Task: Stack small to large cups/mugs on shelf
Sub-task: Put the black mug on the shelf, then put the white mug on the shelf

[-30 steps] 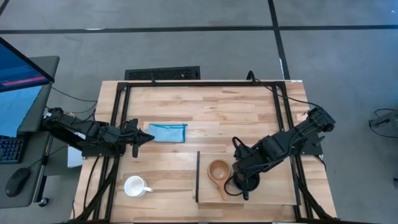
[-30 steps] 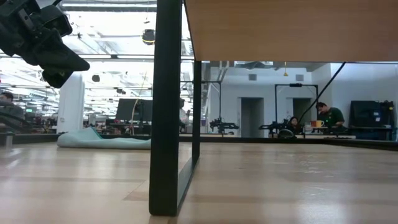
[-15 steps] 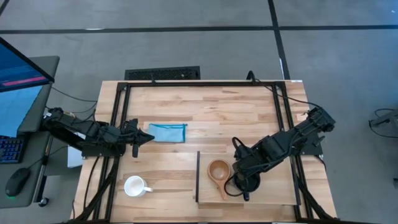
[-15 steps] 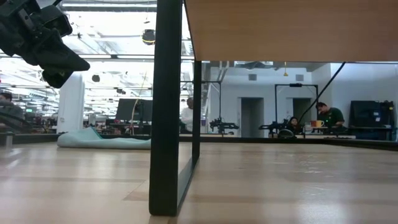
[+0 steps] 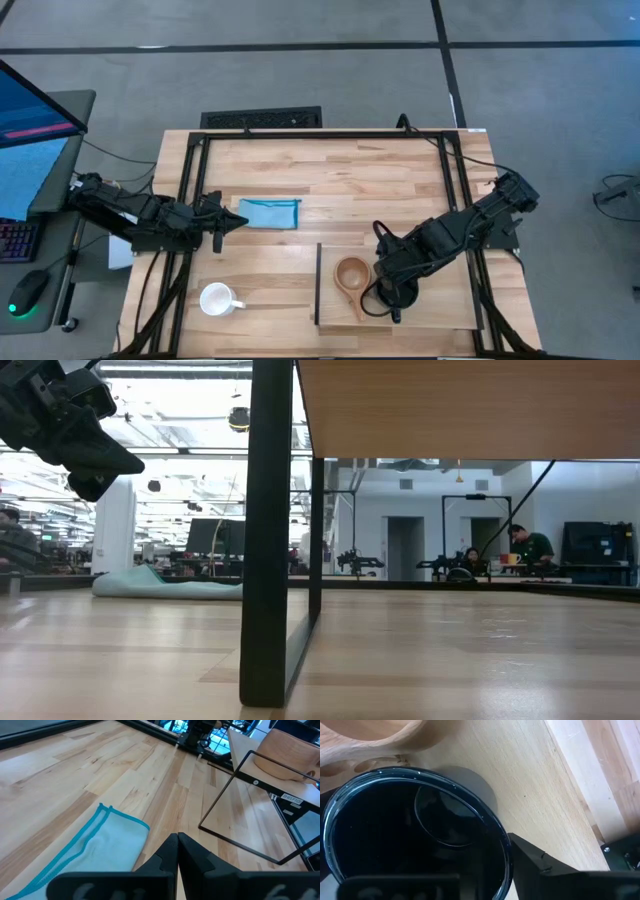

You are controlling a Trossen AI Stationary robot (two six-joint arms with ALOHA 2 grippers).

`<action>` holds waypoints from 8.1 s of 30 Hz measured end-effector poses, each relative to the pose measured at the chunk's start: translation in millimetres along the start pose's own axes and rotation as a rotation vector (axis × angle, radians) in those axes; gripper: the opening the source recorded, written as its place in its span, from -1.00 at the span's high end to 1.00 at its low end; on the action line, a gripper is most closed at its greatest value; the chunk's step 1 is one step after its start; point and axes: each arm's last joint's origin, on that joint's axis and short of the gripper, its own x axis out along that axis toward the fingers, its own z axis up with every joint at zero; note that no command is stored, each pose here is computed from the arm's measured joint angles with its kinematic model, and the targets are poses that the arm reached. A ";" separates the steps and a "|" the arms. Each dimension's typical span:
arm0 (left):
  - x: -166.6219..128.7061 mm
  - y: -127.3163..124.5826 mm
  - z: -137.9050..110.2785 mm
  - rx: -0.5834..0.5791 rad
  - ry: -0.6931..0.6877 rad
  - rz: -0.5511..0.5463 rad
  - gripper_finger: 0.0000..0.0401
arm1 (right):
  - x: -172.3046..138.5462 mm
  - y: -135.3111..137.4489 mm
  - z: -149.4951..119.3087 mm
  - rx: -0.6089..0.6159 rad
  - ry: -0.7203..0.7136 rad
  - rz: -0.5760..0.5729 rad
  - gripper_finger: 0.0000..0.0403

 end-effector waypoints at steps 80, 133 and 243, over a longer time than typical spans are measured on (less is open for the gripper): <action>0.0 -0.4 0.8 -0.019 -0.009 -0.003 1.00 | -109.4 -161.8 71.6 -0.112 -0.791 -0.247 0.95; -0.3 -0.5 6.5 -0.017 -0.096 0.053 1.00 | 74.0 -251.8 -43.8 0.047 -1.533 0.144 0.96; -22.7 -142.7 37.7 -0.921 1.180 0.499 0.30 | 91.0 -254.7 -43.9 0.075 -1.510 0.145 0.95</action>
